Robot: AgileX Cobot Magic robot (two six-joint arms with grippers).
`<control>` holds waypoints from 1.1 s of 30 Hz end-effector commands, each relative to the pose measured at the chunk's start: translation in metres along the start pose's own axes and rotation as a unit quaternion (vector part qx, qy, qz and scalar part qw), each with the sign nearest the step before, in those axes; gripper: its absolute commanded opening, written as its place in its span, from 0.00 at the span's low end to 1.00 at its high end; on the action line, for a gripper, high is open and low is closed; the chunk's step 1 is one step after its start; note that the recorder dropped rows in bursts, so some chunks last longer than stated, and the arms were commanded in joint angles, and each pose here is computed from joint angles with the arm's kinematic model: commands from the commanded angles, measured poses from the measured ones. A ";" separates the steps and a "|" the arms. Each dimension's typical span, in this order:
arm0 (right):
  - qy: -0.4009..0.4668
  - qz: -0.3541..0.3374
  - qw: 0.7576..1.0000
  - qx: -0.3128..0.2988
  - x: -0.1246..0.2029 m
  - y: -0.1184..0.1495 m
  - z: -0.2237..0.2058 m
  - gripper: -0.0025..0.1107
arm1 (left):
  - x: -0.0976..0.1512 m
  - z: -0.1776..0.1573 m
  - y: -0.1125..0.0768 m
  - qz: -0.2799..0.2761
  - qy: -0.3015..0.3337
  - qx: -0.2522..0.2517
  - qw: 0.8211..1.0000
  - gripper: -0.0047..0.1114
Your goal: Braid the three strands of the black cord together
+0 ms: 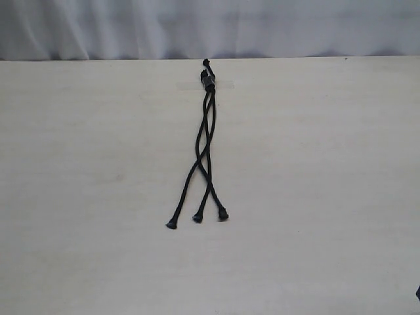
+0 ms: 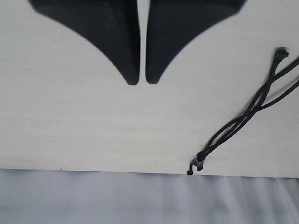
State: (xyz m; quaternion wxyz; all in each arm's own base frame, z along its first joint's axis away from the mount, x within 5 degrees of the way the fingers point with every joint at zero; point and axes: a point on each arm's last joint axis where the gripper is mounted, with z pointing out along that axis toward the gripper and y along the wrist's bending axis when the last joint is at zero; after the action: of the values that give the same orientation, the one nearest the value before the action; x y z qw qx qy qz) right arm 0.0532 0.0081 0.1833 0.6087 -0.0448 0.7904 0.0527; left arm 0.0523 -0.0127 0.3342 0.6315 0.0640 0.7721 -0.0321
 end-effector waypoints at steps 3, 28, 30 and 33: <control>0.001 -0.002 1.000 0.003 0.001 0.000 0.000 0.06 | 0.001 0.000 0.002 0.014 -0.001 -0.010 1.000 0.04; 0.001 -0.001 1.000 0.002 0.001 0.000 0.000 0.06 | 0.147 0.030 0.011 -0.018 0.019 -0.110 0.994 0.04; 0.001 -0.001 1.000 0.002 0.001 0.000 0.000 0.06 | 0.148 0.030 0.011 -0.017 0.021 -0.110 0.994 0.04; 0.001 -0.001 1.000 0.002 0.001 0.000 0.000 0.06 | 0.148 0.030 0.011 -0.017 0.021 -0.110 0.994 0.04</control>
State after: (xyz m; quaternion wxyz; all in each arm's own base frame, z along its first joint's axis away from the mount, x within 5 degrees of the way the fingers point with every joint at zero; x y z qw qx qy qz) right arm 0.0530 0.0081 0.1827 0.6062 -0.0450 0.7923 0.0526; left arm 0.0539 0.0032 0.1846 0.6160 -0.0114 0.7861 0.0498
